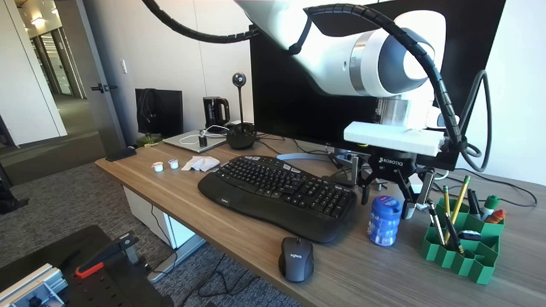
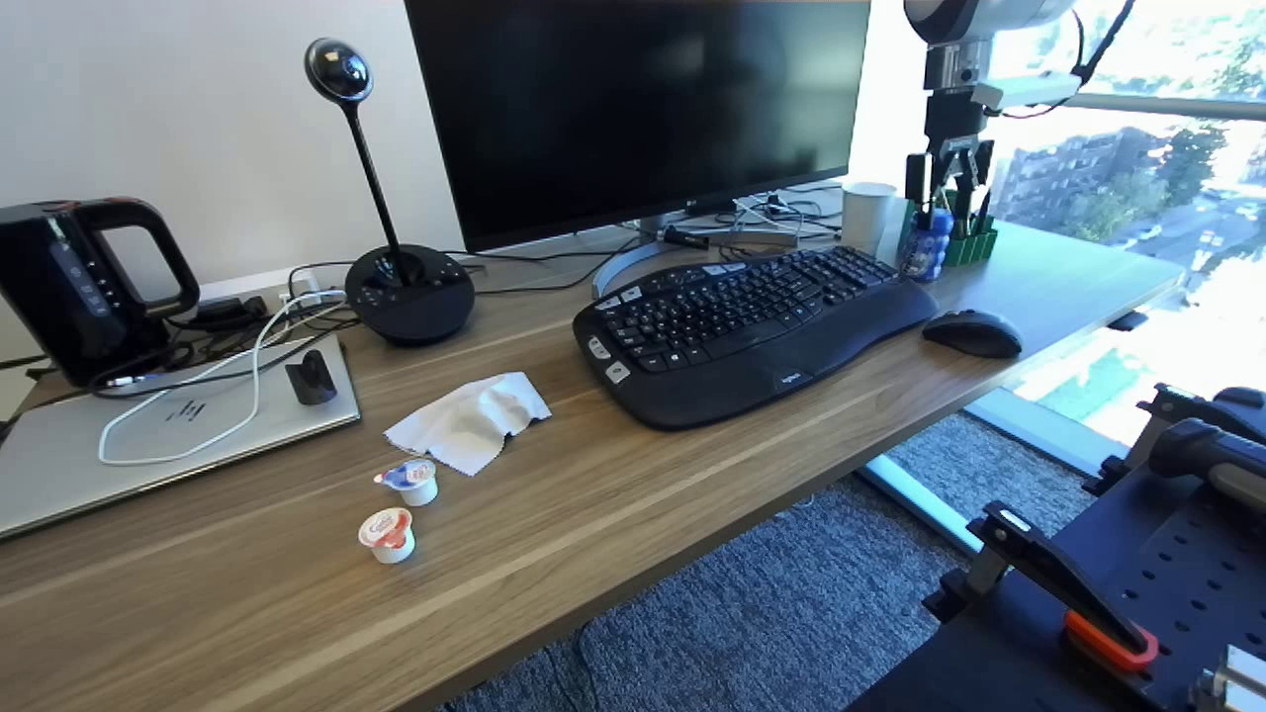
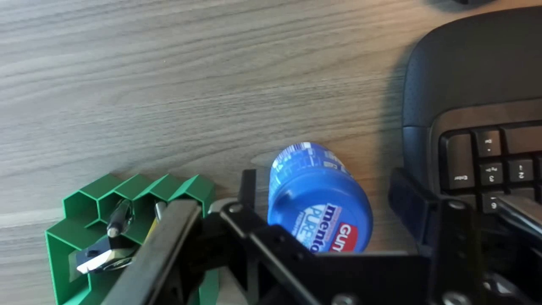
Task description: Move the blue bottle to the left
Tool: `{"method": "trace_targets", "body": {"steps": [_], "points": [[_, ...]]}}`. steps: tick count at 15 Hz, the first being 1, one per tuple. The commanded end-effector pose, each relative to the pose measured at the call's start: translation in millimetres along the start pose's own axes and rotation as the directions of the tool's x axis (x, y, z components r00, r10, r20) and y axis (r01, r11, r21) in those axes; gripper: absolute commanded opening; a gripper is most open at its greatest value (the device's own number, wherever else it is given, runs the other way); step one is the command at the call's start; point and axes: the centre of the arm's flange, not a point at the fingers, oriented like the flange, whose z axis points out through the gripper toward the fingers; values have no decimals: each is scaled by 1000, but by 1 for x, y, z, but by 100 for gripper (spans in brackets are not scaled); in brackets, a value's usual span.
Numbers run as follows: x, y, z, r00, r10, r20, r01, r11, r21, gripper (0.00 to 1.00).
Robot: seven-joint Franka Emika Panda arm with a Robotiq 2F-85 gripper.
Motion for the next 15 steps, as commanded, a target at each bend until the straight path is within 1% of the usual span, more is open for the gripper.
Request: {"method": "trace_targets", "body": {"steps": [1,12,13,14,15], "points": [[16,0,-6,1000,13,9,-13,1000,-2,100],[30,-7,-1,1000,20,-7,-20,1000,-12,100],[31,-7,0,1000,21,-6,-21,1000,-14,88],[31,-7,0,1000,21,-5,-21,1000,-15,72],[31,-7,0,1000,21,-4,-21,1000,-13,65]]}}
